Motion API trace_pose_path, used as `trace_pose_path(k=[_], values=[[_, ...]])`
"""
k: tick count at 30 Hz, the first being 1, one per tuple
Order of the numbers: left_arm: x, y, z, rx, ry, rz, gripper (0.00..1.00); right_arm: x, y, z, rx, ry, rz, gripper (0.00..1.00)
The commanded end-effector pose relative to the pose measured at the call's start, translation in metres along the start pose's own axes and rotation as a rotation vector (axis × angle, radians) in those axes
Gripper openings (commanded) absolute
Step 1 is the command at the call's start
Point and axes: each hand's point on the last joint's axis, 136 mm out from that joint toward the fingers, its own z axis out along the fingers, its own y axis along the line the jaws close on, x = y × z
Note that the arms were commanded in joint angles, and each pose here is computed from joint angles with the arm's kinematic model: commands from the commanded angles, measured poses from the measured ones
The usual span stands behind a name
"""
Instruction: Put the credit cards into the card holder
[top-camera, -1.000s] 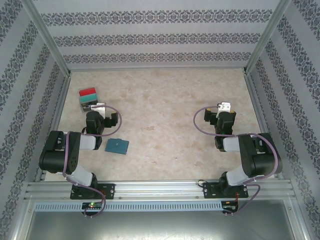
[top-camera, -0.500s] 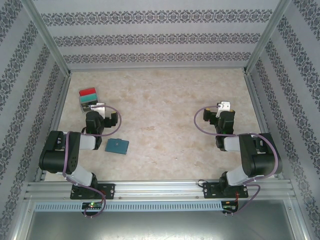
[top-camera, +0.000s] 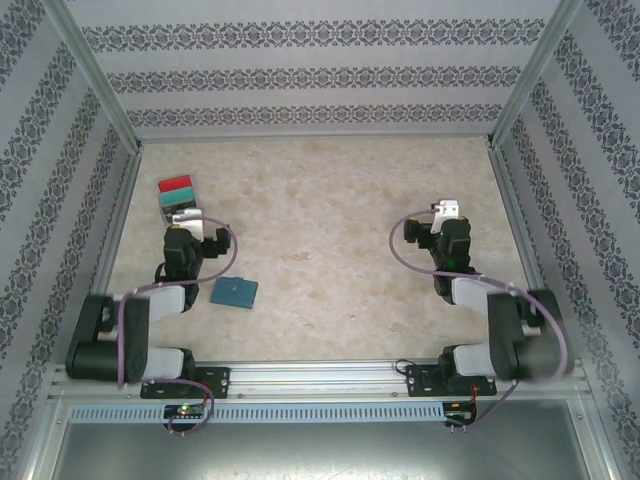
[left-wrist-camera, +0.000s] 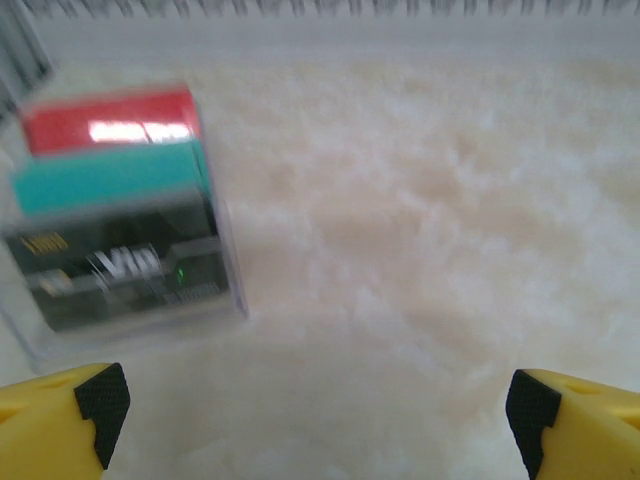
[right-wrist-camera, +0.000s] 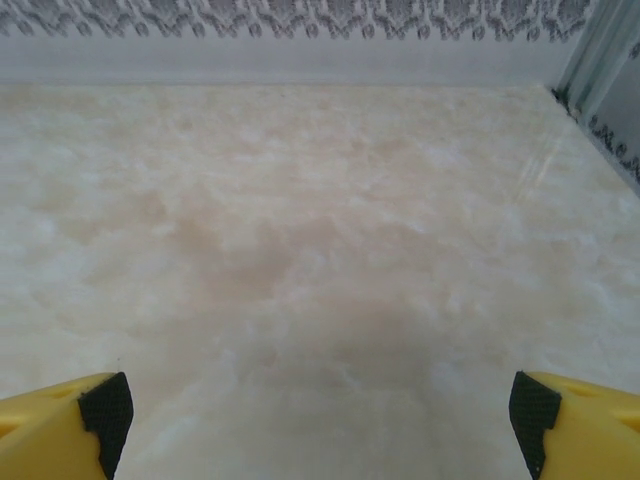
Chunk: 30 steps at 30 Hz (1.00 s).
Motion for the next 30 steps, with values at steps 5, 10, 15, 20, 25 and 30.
trace_pose_path(k=[5,10,15,20,25,30], values=[[-0.074,0.006,-0.052,-0.02,0.011,-0.309,0.99,-0.055,0.06,-0.04,-0.348,0.088,0.435,0.98],[-0.053,-0.035,-0.073,0.159,0.277,-0.527,0.99,-0.061,0.14,-0.052,-0.64,0.316,0.497,0.98],[0.007,-0.071,-0.095,0.228,0.684,-0.694,1.0,-0.03,0.175,-0.041,-0.434,0.552,0.313,0.98],[0.059,-0.084,-0.115,0.175,0.845,-0.765,1.0,-0.021,0.209,-0.029,-0.484,0.624,0.323,0.98],[0.078,-0.076,-0.124,0.107,0.866,-0.757,0.99,-0.021,0.233,-0.027,-0.552,0.628,0.379,0.97],[0.071,-0.099,-0.109,0.258,0.839,-0.787,0.98,-0.016,0.246,-0.026,-0.575,0.677,0.362,0.97]])
